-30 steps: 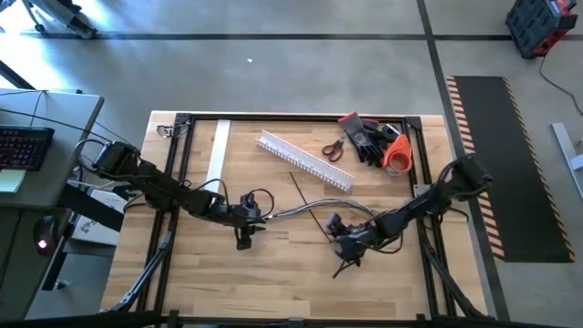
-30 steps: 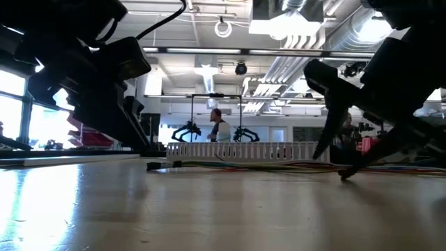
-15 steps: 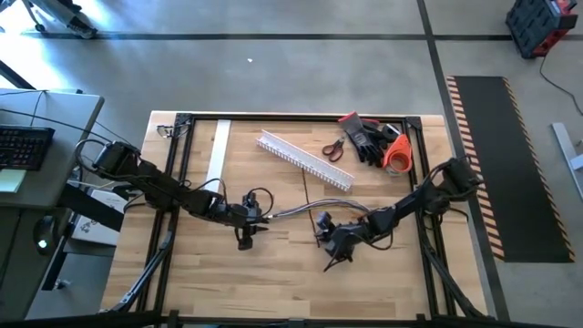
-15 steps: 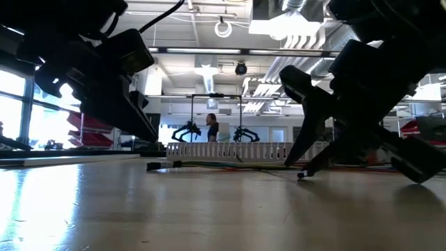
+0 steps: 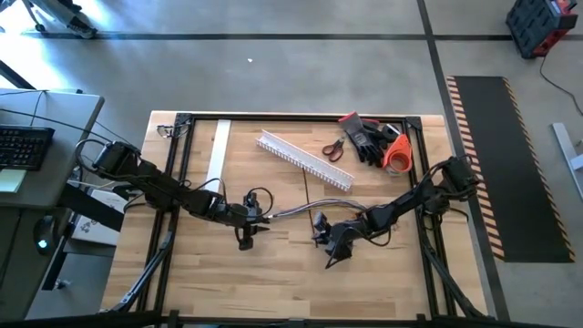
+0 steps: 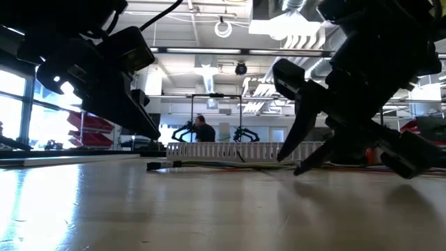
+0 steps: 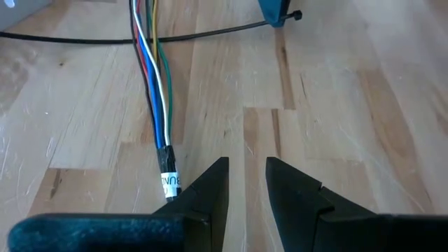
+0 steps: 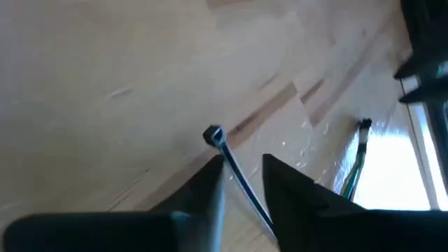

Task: Ziptie cables
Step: Wrap the black zip tie on the cable wires

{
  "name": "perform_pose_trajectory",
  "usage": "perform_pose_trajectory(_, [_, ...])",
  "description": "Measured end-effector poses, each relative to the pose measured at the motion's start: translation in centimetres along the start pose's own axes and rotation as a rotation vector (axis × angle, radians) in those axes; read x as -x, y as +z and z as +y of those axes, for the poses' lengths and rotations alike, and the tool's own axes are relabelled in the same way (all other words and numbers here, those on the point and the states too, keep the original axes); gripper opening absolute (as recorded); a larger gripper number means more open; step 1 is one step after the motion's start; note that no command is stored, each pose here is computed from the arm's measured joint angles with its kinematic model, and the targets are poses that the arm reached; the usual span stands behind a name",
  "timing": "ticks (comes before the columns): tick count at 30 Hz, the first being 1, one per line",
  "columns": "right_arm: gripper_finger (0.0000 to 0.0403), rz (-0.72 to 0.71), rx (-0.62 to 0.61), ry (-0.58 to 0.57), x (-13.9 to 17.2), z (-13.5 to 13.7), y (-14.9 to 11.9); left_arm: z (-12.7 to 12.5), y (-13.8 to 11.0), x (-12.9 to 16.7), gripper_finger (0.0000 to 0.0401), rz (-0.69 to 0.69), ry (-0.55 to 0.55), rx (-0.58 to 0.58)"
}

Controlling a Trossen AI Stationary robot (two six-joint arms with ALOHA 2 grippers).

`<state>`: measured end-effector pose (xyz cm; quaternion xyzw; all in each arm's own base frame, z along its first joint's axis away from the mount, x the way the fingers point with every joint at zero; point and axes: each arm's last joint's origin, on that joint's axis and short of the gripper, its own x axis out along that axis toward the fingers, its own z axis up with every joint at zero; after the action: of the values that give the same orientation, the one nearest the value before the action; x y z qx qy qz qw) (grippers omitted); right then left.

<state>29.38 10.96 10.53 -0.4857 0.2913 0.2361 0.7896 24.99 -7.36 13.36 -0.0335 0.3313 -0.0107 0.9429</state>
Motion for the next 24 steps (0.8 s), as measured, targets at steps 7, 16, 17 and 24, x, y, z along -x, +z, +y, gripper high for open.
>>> perform_pose_trajectory(7, [0.0148,-0.027,0.031,0.021,-0.2,-0.2,-0.3,0.0,0.0,0.0,0.0078,0.0,0.0,0.0])
perform_pose_trajectory(16, [0.0123,-0.075,0.008,-0.039,-1.6,-0.2,-0.2,0.0,0.0,0.0,0.0078,-0.001,0.0,0.001])
perform_pose_trajectory(17, [0.0115,-0.074,-0.007,-0.042,-1.6,-0.2,-0.2,0.0,0.0,0.0,0.0078,-0.001,0.0,0.001])
perform_pose_trajectory(24, [0.0018,-0.088,-0.179,-0.076,-1.7,-0.3,-0.1,0.0,0.1,0.0,0.0078,-0.012,-0.003,0.003])
